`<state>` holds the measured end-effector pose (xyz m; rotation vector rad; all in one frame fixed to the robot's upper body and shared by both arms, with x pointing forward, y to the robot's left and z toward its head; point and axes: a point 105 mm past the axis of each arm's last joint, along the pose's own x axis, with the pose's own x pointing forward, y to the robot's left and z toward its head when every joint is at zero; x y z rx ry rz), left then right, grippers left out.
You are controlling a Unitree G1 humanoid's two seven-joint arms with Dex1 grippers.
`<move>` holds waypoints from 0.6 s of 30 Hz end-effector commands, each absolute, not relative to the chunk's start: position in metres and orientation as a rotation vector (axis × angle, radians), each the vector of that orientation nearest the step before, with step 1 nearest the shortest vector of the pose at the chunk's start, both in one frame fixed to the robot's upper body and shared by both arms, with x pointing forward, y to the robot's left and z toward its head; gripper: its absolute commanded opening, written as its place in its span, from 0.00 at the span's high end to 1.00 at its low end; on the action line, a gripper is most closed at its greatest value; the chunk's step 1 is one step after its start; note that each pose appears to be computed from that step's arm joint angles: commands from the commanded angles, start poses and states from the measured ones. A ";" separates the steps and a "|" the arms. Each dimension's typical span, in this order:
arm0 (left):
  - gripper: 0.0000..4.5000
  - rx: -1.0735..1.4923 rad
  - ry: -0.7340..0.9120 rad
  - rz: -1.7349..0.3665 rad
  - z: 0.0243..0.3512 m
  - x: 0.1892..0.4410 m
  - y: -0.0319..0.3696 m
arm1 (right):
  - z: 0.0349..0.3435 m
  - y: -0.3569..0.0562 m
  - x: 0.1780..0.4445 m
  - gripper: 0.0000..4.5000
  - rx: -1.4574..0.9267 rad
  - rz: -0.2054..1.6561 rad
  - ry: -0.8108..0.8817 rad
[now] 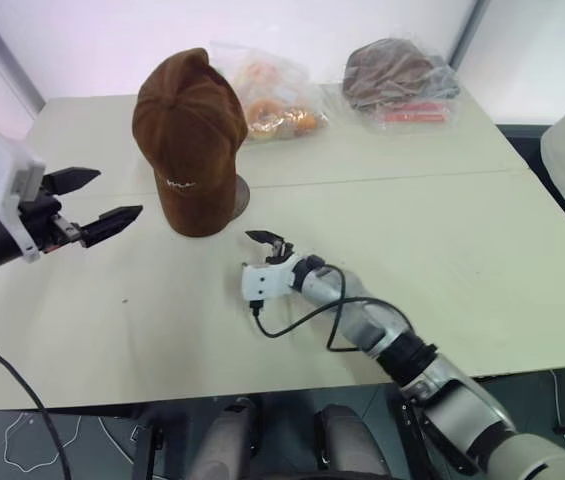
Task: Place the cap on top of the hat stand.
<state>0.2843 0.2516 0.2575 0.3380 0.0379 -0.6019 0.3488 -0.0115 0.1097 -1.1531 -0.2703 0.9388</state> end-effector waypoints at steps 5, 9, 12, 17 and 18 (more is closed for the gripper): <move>0.00 0.388 0.043 -0.692 0.273 0.272 0.256 | 0.236 -0.060 0.347 0.23 -0.652 1.007 -0.275; 0.00 0.384 0.085 -0.759 0.269 0.266 0.257 | 0.278 -0.074 0.323 0.23 -0.428 1.157 -0.246; 0.00 0.366 0.102 -0.795 0.265 0.265 0.257 | 0.294 -0.082 0.311 0.23 -0.309 1.225 -0.217; 0.00 0.370 0.117 -0.815 0.261 0.263 0.259 | 0.298 -0.095 0.303 0.23 -0.307 1.246 -0.180; 0.00 0.369 0.111 -0.812 0.262 0.264 0.260 | 0.299 -0.099 0.304 0.23 -0.304 1.235 -0.176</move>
